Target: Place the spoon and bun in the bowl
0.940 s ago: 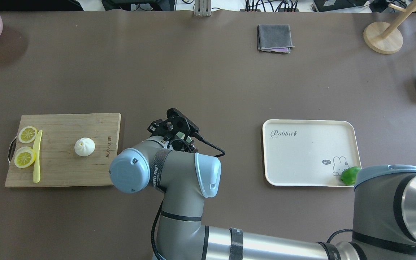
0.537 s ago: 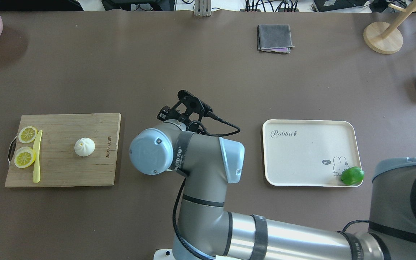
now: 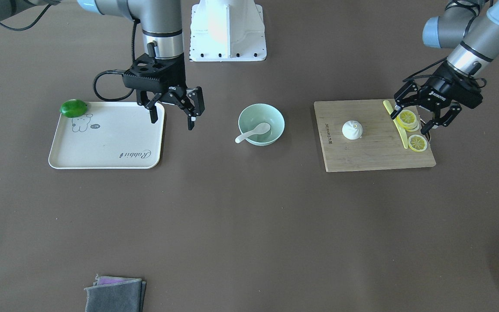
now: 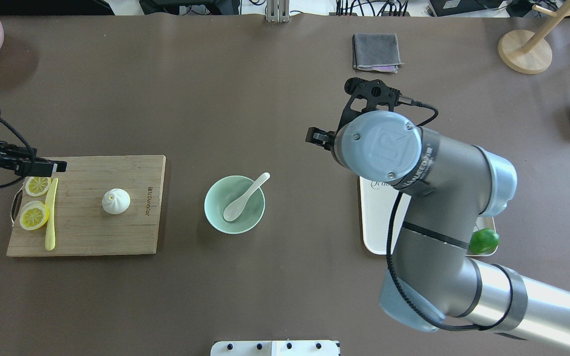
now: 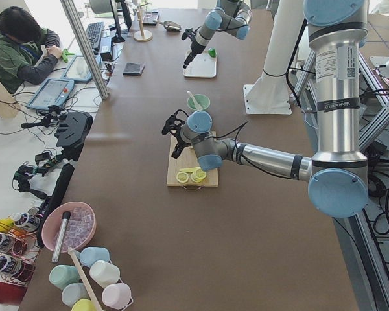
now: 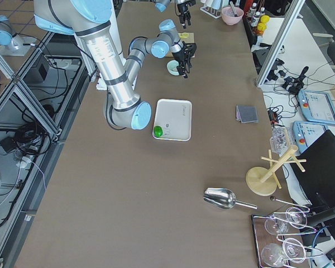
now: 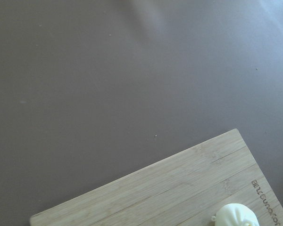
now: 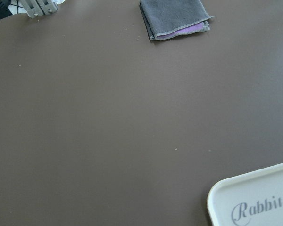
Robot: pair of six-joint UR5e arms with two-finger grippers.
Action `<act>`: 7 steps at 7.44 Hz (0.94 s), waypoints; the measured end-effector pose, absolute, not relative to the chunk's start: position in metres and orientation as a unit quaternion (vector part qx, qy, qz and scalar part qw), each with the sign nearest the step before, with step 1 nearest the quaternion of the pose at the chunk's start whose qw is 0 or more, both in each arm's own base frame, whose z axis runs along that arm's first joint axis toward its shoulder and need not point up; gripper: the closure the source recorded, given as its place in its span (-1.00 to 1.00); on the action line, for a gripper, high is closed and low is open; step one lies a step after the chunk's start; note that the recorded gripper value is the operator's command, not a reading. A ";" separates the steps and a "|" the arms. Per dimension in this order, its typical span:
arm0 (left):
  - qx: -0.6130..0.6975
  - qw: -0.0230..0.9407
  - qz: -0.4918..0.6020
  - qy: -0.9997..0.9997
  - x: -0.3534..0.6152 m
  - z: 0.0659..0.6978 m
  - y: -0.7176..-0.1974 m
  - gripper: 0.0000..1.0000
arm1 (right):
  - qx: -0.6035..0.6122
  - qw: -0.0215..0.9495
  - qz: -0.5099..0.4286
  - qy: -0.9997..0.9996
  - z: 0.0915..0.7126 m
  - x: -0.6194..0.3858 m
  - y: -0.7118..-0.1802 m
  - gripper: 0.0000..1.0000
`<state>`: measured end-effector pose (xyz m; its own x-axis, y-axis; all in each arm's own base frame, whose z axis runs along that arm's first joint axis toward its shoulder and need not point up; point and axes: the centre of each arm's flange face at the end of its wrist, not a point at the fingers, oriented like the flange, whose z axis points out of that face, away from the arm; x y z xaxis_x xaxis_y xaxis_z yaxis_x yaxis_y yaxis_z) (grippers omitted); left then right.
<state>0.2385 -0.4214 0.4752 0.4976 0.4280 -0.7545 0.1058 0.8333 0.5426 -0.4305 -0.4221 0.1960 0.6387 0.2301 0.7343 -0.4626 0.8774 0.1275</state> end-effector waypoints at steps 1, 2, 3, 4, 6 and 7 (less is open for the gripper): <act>0.284 0.822 0.105 0.482 0.266 0.472 -0.412 -0.95 | 0.151 0.899 0.148 -0.385 0.219 -0.394 -0.432 -0.99; 0.298 0.823 0.112 0.470 0.296 0.469 -0.401 -0.92 | 0.147 0.902 0.105 -0.392 0.242 -0.359 -0.442 -0.99; 0.310 0.823 0.118 0.461 0.321 0.468 -0.390 -0.74 | 0.145 0.904 0.066 -0.398 0.265 -0.326 -0.451 -0.99; 0.315 0.824 0.122 0.454 0.337 0.469 -0.381 -0.40 | 0.145 0.904 0.037 -0.401 0.284 -0.301 -0.458 -0.99; 0.318 0.828 0.126 0.444 0.354 0.477 -0.372 0.67 | 0.147 0.904 0.017 -0.402 0.301 -0.281 -0.462 -0.99; 0.319 0.829 0.127 0.442 0.357 0.479 -0.371 1.00 | 0.146 0.904 0.017 -0.402 0.302 -0.279 -0.463 -0.99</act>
